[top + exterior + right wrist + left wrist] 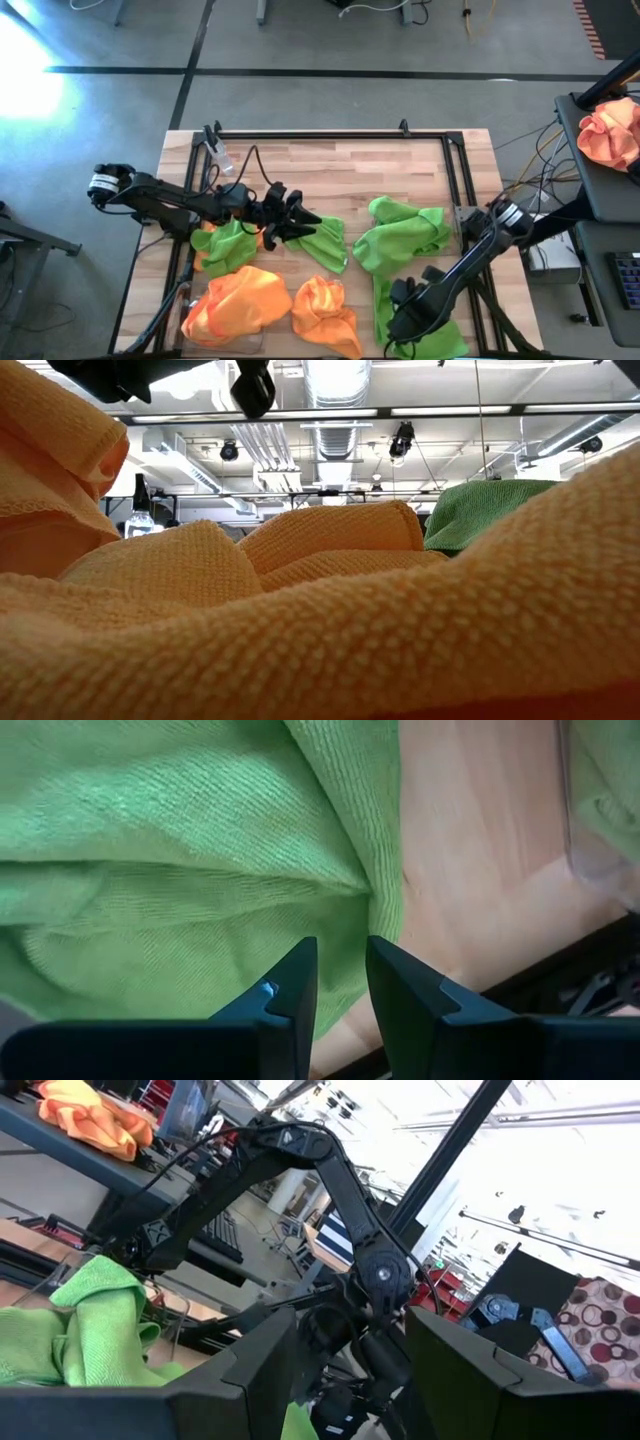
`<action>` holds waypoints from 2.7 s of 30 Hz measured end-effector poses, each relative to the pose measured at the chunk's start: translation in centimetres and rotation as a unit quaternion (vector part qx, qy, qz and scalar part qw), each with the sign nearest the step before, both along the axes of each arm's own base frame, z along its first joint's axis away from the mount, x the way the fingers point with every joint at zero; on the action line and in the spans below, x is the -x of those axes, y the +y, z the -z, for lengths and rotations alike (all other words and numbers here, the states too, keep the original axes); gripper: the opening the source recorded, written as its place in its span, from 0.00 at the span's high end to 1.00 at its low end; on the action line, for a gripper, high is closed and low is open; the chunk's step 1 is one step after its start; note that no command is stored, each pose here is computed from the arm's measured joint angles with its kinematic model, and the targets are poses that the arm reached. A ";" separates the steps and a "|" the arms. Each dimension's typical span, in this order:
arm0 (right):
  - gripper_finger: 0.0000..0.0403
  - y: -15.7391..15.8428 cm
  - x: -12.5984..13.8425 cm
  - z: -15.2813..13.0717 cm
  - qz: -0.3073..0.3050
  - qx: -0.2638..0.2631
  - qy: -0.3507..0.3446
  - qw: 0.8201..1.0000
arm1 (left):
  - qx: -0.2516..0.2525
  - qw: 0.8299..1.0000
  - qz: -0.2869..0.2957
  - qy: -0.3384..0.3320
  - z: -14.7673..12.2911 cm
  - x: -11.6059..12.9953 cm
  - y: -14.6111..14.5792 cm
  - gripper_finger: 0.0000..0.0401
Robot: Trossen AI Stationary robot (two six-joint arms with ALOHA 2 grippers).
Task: Sort microfiber towel by color & place in baskets
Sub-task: Put the bottom right green towel into the right transparent bin
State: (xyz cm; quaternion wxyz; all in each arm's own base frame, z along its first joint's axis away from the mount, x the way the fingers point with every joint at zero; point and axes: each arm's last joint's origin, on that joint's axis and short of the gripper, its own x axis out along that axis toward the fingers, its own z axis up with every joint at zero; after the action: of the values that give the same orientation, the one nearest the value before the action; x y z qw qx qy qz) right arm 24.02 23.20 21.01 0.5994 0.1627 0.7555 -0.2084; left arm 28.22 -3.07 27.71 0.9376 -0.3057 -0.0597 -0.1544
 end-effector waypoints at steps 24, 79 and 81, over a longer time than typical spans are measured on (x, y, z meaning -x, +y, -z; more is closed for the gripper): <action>0.81 -0.8 0.4 1.7 -0.021 0.066 -0.004 0.998 | -0.002 1.000 0.009 -0.001 0.0 0.1 -0.5 0.57; 0.81 -3.2 2.7 7.2 -0.036 0.094 0.039 0.994 | 0.002 1.000 0.010 -0.004 -0.1 0.1 -0.5 0.57; 0.85 -3.2 2.6 7.2 -0.037 0.093 0.037 0.994 | 0.002 1.000 0.010 -0.004 -0.1 0.1 -0.5 0.57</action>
State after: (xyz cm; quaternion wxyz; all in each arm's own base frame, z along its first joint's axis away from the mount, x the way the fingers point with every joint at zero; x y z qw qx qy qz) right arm 21.39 20.05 13.80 0.5905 0.0706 0.7602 -0.2616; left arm 28.13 -3.61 27.80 0.9352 -0.3075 -0.0606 -0.1648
